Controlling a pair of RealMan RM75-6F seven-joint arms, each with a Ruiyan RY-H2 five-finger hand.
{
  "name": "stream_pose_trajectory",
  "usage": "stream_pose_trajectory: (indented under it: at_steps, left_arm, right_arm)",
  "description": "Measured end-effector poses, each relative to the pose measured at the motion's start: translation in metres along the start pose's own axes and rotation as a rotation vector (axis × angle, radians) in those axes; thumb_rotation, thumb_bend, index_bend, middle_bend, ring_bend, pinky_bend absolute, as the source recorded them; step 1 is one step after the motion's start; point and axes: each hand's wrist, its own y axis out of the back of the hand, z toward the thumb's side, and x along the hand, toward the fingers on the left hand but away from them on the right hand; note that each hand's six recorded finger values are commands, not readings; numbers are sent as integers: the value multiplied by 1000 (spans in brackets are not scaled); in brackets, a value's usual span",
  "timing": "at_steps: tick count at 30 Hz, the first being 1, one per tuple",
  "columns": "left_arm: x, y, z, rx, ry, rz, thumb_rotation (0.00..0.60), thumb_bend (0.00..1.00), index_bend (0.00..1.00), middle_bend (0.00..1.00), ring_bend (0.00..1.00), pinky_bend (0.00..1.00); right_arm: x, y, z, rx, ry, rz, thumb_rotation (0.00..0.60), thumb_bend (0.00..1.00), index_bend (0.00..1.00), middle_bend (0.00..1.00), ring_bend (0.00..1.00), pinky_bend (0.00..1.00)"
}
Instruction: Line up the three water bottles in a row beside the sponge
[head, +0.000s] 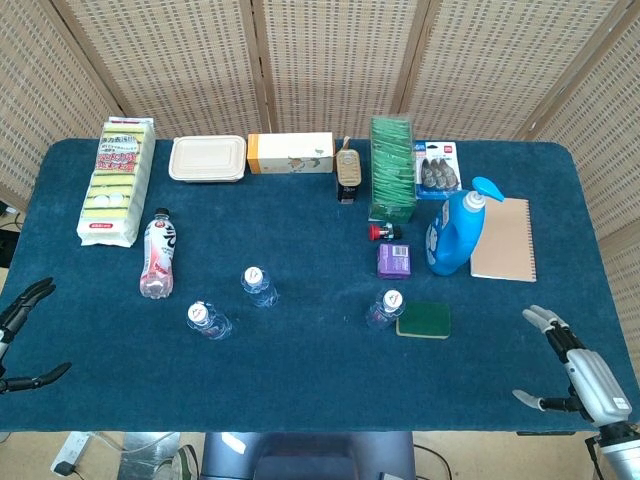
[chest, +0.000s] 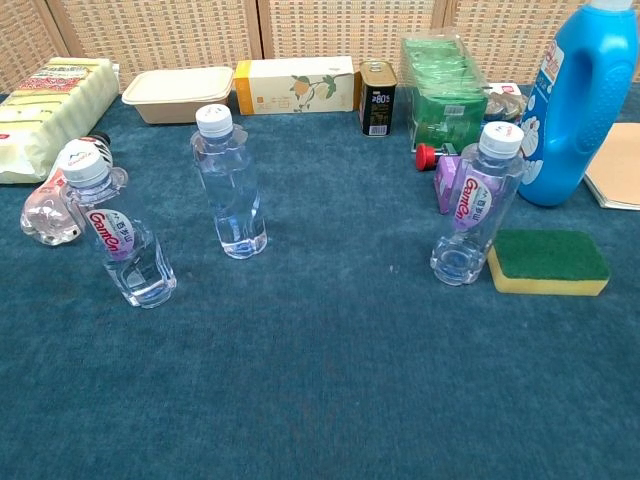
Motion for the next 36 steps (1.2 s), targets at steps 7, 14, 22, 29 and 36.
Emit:
stream_pose_trajectory:
  at_steps: [7,14,22,29,36]
  left_arm:
    - [38,20,36,48,-77,-91,600,201,0,0,0,70]
    - [90,20,76,107,-51,-226,600,212,0,0,0,71]
    - [158,5,103,208,50,-371,600,212,0,0,0,70]
    - [213,-27,146,163,83,-475,600,212,0,0,0,70]
    - [242,-62,200,188,52,-605,600,213,0,0,0,70]
  right_arm:
    - [4,2,2,-13,8,-20,600,95,72,57,12,149]
    - [5,2,1,-9,9,-17,600,95,72,57,12,149]
    - [1,-2,4,1,18,1,600,95,72,57,12,149]
    - [1,-1,1,2,5,-4,600,95,72,56,12,149]
    - [1,0,-2,-10,-5,-2,600,96,72,56,12,149]
